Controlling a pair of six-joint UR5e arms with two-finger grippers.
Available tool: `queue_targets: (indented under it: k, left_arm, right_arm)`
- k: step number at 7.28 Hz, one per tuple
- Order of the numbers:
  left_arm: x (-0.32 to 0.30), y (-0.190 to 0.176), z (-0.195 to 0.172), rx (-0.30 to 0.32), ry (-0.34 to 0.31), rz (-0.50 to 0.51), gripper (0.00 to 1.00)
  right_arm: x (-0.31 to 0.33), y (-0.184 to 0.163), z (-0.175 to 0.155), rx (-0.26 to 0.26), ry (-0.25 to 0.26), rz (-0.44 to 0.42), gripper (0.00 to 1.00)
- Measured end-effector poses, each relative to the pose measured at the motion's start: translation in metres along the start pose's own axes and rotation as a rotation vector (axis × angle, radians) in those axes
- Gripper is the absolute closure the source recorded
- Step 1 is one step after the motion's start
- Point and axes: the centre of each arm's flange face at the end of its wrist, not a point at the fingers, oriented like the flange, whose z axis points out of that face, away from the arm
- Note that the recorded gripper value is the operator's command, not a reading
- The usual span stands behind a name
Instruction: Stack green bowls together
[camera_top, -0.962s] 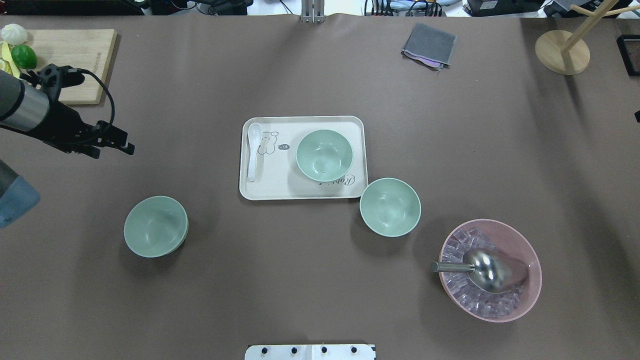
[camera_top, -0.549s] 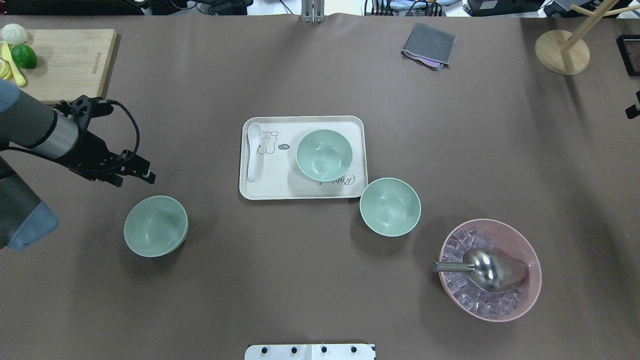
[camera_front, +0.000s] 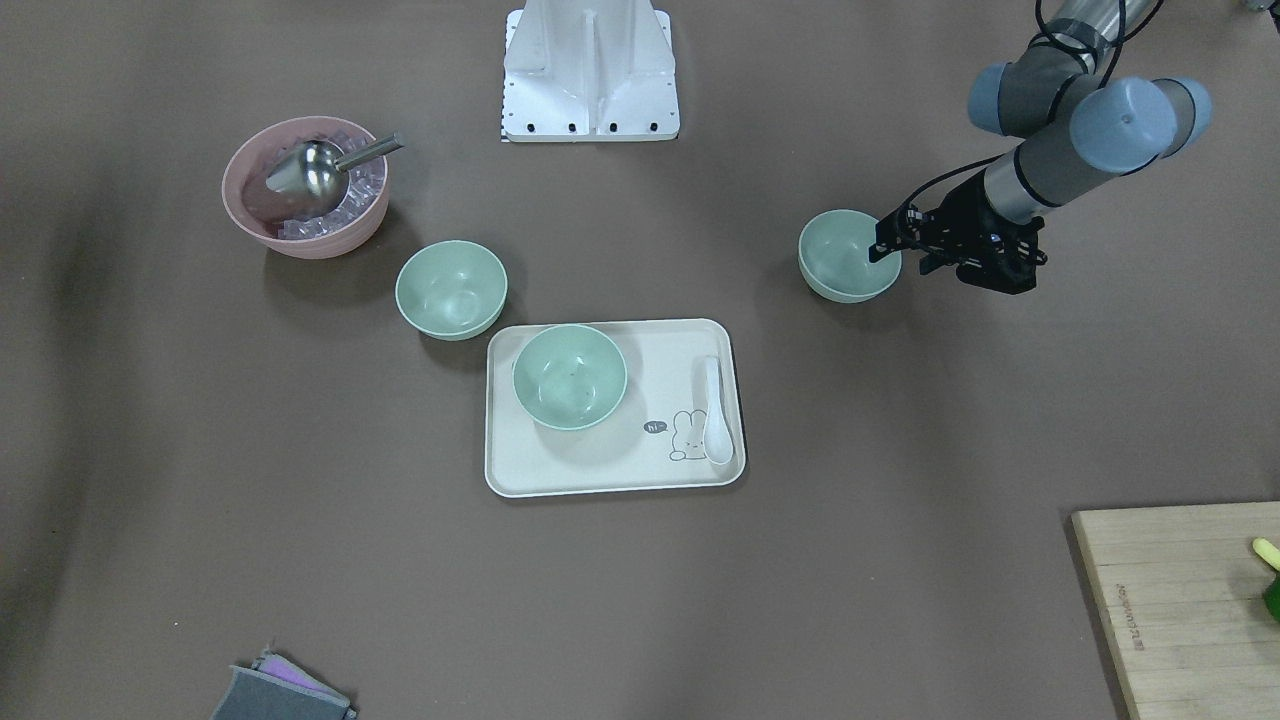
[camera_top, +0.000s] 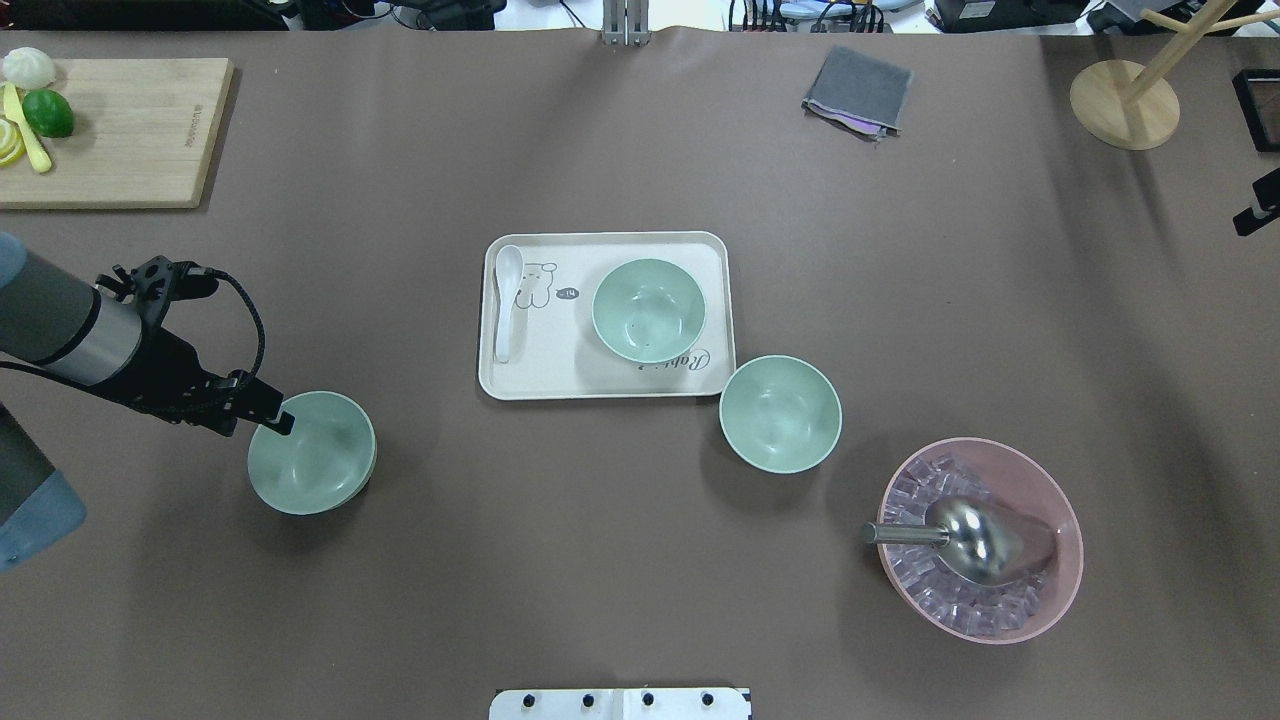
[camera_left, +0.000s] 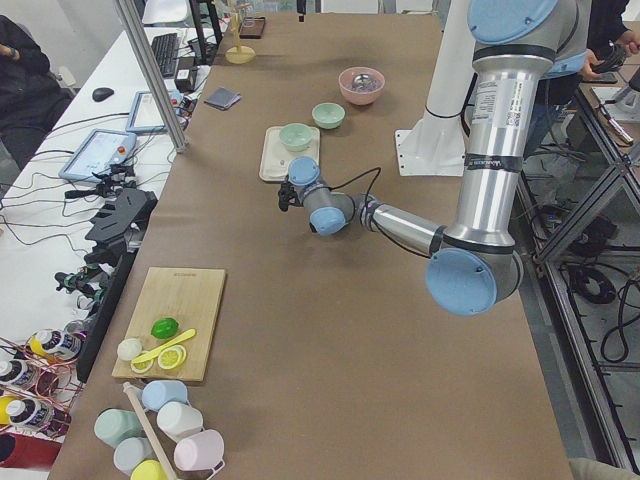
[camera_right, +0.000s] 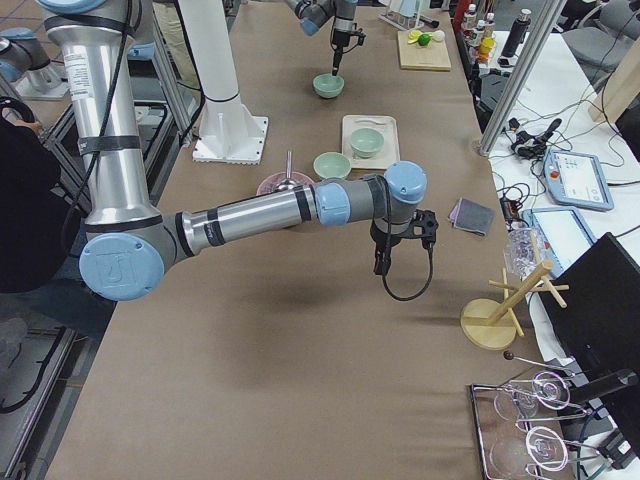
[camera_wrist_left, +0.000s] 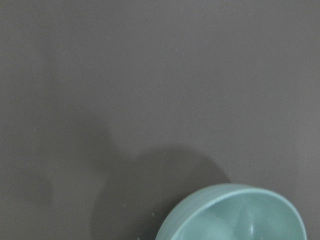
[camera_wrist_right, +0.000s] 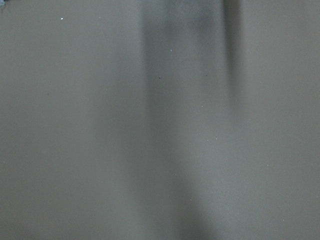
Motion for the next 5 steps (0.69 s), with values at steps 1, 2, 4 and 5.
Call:
queue_targets:
  k: [1, 2, 4, 5]
  left_arm:
    - [0.002, 0.008, 0.005, -0.014, -0.001, 0.002, 0.55]
    - [0.004, 0.014, 0.01, -0.025, -0.003, 0.005, 0.55]
    - [0.004, 0.017, 0.015, -0.034, -0.007, 0.006, 0.59]
    - [0.003, 0.017, 0.016, -0.033, -0.01, 0.005, 0.59]
  right_arm:
    - [0.0, 0.0, 0.001, -0.001, 0.0, 0.0, 0.0]
    - [0.0, 0.0, 0.002, -0.003, 0.001, 0.0, 0.0]
    - [0.0, 0.0, 0.003, -0.006, 0.001, 0.0, 0.0]
    - [0.0, 0.0, 0.003, -0.006, 0.001, 0.001, 0.0]
